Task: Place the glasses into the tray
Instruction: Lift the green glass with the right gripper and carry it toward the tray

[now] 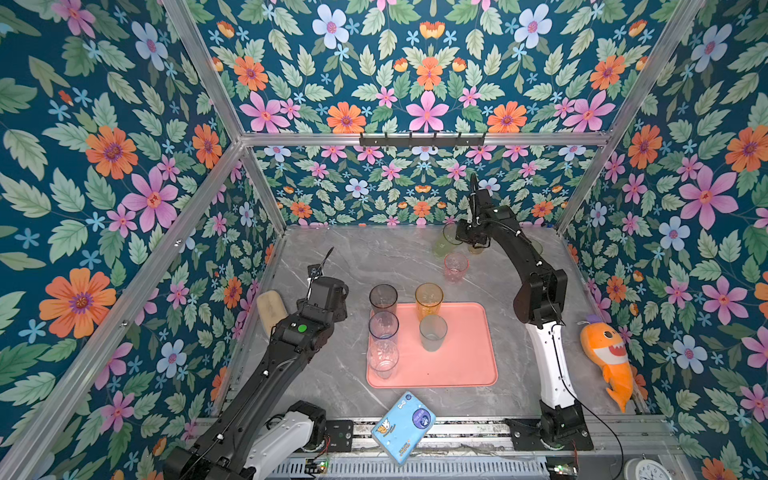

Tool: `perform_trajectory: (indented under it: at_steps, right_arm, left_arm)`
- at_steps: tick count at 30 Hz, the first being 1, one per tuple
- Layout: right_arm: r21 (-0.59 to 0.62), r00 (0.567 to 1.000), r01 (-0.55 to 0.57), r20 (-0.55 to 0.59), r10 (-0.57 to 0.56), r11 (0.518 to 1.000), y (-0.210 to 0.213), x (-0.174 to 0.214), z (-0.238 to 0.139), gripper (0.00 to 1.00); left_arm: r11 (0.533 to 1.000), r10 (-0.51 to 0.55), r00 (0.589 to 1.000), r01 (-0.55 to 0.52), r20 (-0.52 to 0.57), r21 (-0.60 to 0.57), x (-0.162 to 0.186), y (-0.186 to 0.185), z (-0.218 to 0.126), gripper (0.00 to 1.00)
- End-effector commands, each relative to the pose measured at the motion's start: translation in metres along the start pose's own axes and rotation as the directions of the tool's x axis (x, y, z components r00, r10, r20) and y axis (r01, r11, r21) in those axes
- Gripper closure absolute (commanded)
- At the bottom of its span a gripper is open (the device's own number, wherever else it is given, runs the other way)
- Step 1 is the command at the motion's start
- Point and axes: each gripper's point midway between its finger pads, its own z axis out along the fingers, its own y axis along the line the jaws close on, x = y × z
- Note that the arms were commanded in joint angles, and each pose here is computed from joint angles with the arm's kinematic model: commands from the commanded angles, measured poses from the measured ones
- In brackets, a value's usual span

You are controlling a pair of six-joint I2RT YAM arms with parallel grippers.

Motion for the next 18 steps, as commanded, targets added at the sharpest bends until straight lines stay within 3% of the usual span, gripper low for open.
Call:
perform_trajectory:
  at_steps: [1, 18]
  right_arm:
    - [-0.016, 1.0, 0.003, 0.016, -0.003, 1.0, 0.005, -0.005, -0.013, 0.97]
    - [-0.052, 0.999, 0.027, 0.04, -0.025, 0.998, 0.015, -0.003, -0.084, 1.0]
  left_arm:
    - [1.0, 0.004, 1.0, -0.004, -0.001, -0.003, 0.001, 0.0, 0.001, 0.28]
    - [1.0, 0.001, 1.0, -0.001, 0.003, -0.005, -0.001, 0.001, 0.0, 0.28]
